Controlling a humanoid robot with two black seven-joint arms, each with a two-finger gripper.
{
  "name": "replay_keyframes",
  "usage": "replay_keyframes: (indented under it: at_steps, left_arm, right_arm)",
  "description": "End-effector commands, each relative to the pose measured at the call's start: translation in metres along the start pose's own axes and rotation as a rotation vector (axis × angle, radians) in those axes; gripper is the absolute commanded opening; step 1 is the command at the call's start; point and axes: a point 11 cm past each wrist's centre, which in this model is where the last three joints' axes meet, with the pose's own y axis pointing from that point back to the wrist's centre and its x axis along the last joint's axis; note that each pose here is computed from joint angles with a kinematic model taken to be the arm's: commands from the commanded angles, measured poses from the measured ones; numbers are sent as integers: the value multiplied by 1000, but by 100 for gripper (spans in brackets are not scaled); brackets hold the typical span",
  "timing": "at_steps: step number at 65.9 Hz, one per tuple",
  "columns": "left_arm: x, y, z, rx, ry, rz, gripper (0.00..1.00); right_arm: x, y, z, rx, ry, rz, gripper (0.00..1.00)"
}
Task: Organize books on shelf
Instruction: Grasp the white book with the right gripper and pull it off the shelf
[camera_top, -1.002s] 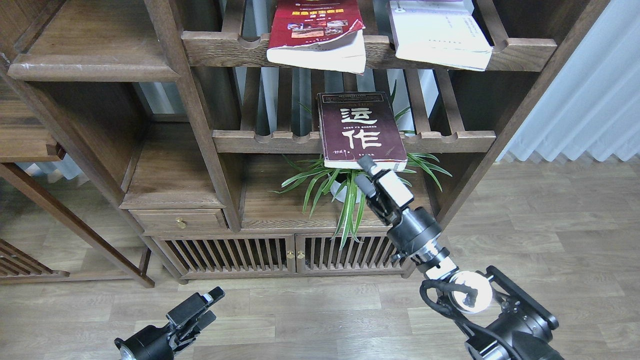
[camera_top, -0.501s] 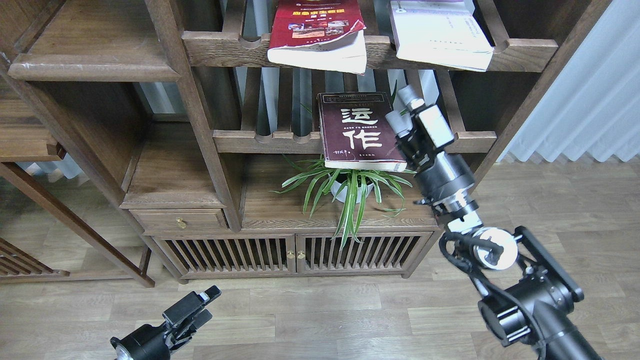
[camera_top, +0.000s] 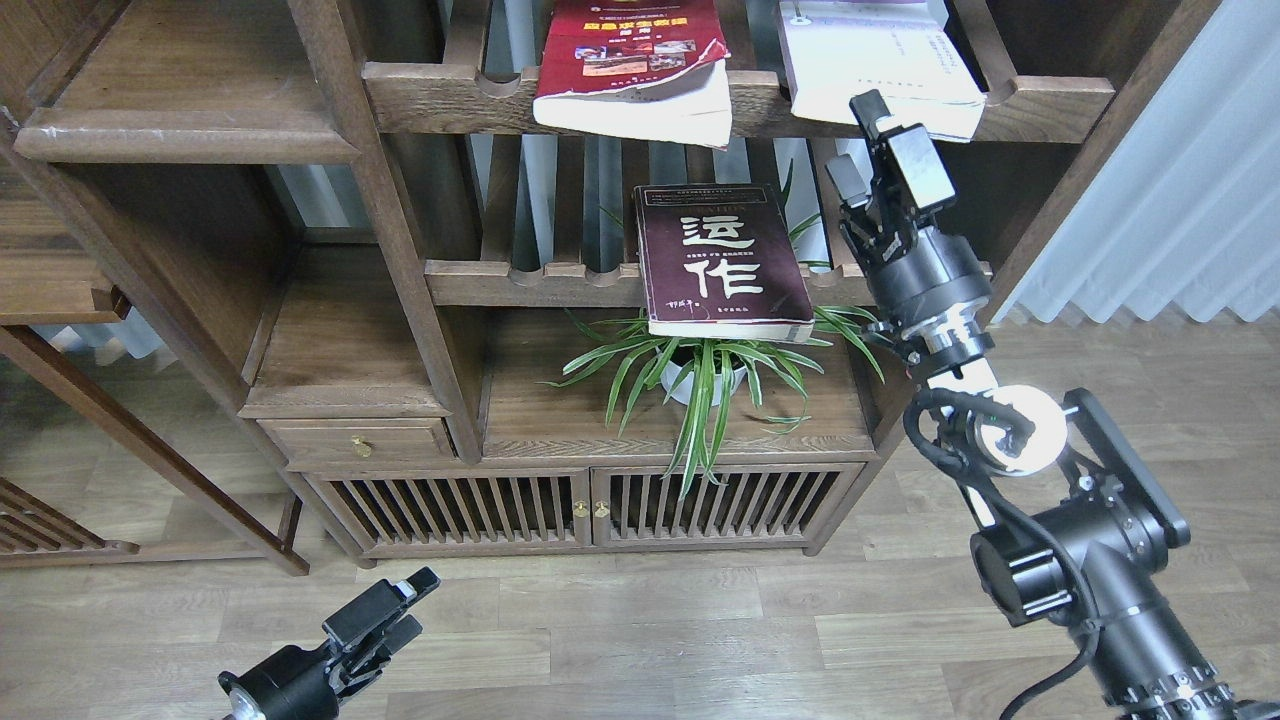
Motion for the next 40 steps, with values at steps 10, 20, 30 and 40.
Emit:
replay_keyframes:
  at_steps: [10,20,30,40]
  left_arm:
    - [-1,1,5,-14,-1,-3,100]
    - [-1,1,6,-17,-2,-3,100]
    - [-2,1,5,-17,-2,-5,100]
    - [-2,2,10,-29,-4,-6,100]
  right_arm:
    - [-2,-11,-12,55,11,9,80]
    - [-6,-14,-18,74,5,-1,63]
    - [-6,-12,-19,83,-18,-10,25]
    - [-4,-11,-18,83,-24,-8,15]
